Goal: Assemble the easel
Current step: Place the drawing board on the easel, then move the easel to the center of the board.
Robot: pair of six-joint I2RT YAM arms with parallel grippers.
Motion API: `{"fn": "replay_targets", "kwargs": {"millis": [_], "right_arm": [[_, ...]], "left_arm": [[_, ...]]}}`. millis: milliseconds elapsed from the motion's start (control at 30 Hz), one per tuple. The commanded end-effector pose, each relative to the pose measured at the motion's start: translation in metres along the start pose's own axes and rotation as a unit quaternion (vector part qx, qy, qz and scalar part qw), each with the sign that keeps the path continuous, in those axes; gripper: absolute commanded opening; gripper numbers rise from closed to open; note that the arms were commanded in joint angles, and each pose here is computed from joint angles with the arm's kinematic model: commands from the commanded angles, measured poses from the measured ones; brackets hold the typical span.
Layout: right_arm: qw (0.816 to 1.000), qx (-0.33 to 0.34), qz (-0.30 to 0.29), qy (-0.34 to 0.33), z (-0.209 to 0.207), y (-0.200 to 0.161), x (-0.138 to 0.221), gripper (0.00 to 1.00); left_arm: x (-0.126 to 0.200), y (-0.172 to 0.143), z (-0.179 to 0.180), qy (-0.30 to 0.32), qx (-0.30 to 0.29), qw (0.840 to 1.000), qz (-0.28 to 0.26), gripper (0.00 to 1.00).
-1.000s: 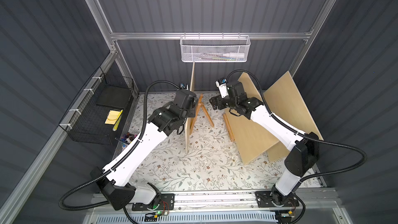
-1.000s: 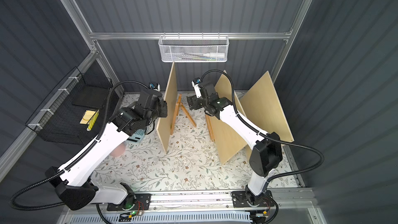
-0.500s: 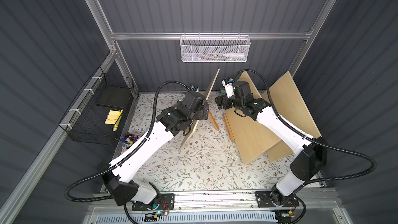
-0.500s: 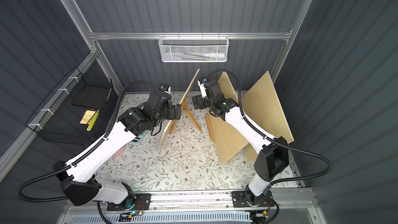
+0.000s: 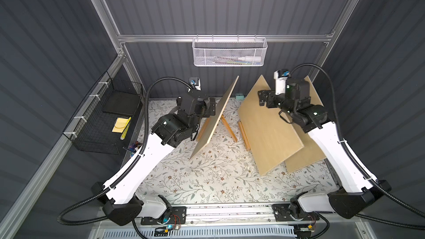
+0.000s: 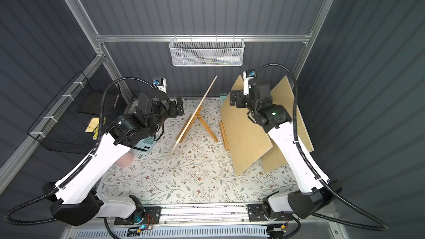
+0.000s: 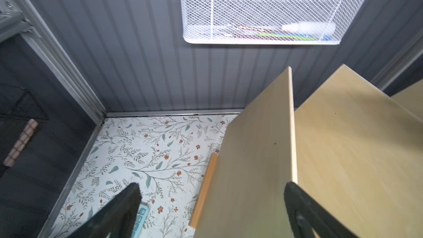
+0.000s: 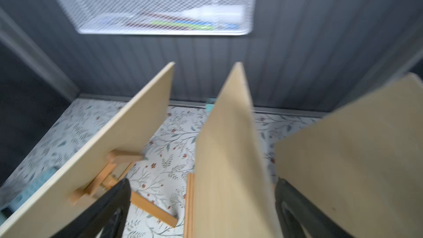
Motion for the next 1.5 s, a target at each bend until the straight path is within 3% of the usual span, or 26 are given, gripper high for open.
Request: {"fn": "replay_targets", "kwargs": {"millis": [0, 100, 233, 300, 500, 533, 667, 933, 1100, 1467], "right_arm": [[0.990, -0.114, 0.041, -0.075, -0.047, -0.001, 0.007, 0.96], [0.976, -0.193, 0.073, -0.071, -0.074, -0.006, -0.003, 0.92], [0.968, -0.214, 0.107, -0.081, -0.084, -0.013, -0.017, 0.76], [0.963, -0.220, 0.127, -0.086, -0.088, -0.018, -0.027, 0.56], [0.948, -0.232, 0.190, -0.106, -0.105, -0.044, -0.057, 0.18], [0.948, -0.230, 0.195, -0.104, -0.106, -0.048, -0.061, 0.15], [0.944, -0.231, 0.223, -0.080, -0.110, -0.067, -0.076, 0.12], [0.923, -0.236, 0.303, -0.019, -0.108, -0.112, -0.101, 0.15], [0.912, -0.242, 0.329, -0.016, -0.111, -0.133, -0.108, 0.16], [0.904, -0.229, 0.360, 0.012, -0.089, -0.166, -0.122, 0.15]], "left_arm": [[0.007, 0.012, 0.014, 0.046, 0.000, 0.999, -0.019, 0.99], [0.002, 0.012, 0.007, 0.033, -0.008, 0.999, -0.013, 0.99], [-0.002, 0.008, 0.003, 0.025, -0.018, 1.000, -0.003, 0.99], [-0.004, 0.006, 0.002, 0.024, -0.020, 1.000, 0.002, 0.99], [-0.007, 0.002, 0.003, 0.030, -0.029, 0.999, 0.013, 0.99], [-0.008, 0.001, 0.004, 0.032, -0.030, 0.999, 0.015, 0.99], [-0.020, -0.005, 0.015, 0.041, -0.011, 0.998, 0.038, 0.99], [-0.067, -0.020, 0.057, 0.049, 0.061, 0.990, 0.115, 0.99], [-0.083, -0.028, 0.079, 0.049, 0.105, 0.983, 0.141, 0.99], [-0.085, -0.040, 0.083, 0.058, 0.103, 0.980, 0.160, 0.99]]}}
Point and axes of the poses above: each gripper's point midway between its finger pads, its own x axis back along the fingers, its own z axis along the line the jaws close on, y = z × x, the point moved 9 cm from there along x, back along the fingers, and after that the axes turned 11 degrees about -x, right-handed, at the moved point
